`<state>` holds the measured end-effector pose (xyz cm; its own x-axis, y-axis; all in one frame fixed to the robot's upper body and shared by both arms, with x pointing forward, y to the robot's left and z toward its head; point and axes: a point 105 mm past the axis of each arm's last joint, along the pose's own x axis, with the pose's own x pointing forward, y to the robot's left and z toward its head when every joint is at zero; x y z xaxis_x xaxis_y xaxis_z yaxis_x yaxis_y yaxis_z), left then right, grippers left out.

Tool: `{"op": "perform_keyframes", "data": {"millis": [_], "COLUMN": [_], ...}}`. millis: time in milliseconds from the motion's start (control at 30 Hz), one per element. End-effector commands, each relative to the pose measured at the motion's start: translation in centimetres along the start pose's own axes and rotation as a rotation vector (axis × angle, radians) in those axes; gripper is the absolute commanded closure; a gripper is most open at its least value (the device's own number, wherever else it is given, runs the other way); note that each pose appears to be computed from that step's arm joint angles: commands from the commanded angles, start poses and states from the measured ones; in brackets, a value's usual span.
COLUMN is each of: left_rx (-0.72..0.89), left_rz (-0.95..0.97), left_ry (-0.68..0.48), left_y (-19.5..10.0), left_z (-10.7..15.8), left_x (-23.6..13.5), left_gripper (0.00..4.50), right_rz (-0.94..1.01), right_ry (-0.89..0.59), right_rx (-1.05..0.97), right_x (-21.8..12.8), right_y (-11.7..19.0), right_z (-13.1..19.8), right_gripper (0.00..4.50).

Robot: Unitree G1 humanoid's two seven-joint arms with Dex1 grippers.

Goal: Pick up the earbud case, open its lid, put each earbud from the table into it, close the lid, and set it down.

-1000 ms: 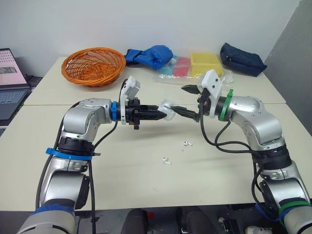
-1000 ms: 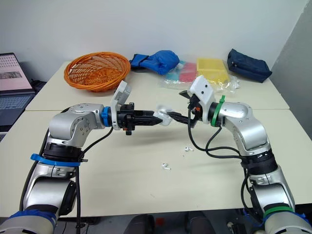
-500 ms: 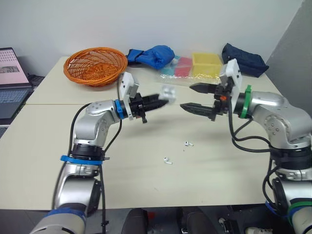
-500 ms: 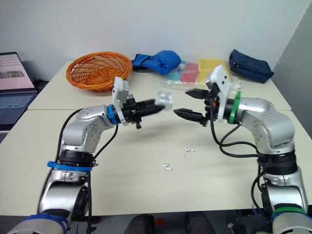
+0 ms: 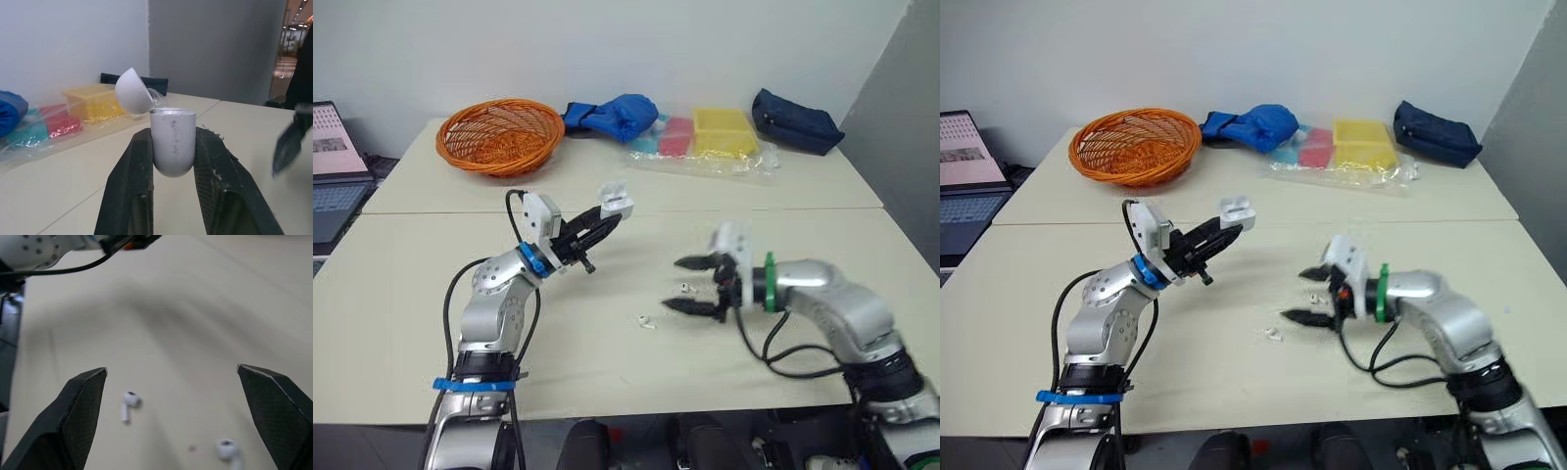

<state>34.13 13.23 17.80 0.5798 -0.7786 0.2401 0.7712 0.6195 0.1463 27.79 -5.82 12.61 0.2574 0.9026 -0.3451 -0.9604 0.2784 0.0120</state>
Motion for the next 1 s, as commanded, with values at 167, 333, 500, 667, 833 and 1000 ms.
{"op": "perform_keyframes", "data": {"millis": [167,333,500,667,833,1000], "left_rx": [0.075,0.086,0.100,0.113,0.127,0.150], "left_rz": [0.000,-0.002,0.003,-0.003,0.001,0.007], "left_ry": [-0.062,-0.066,-0.060,-0.061,-0.060,-0.060], "left_y": [-0.3,-0.8,-0.8,-1.0,-0.8,-0.1], "left_z": [2.7,2.9,3.0,3.1,3.3,3.4], "left_x": [-0.1,0.0,-0.2,0.0,0.1,0.2], "left_gripper": [3.76,3.76,3.76,3.76,3.76,3.76], "right_rz": [0.019,-0.012,-0.028,-0.052,-0.055,-0.031], "right_ry": [0.005,0.040,0.051,0.072,0.107,0.169], "right_rx": [-0.079,-0.132,-0.143,-0.138,-0.163,-0.174], "right_x": [2.1,3.7,4.4,5.4,5.4,4.8], "right_y": [1.5,0.4,0.1,-0.2,-0.4,0.1], "right_z": [-0.9,-3.1,-4.1,-4.8,-5.3,-6.7], "right_gripper": [0.05,0.05,0.05,0.53,2.14,3.93]}}
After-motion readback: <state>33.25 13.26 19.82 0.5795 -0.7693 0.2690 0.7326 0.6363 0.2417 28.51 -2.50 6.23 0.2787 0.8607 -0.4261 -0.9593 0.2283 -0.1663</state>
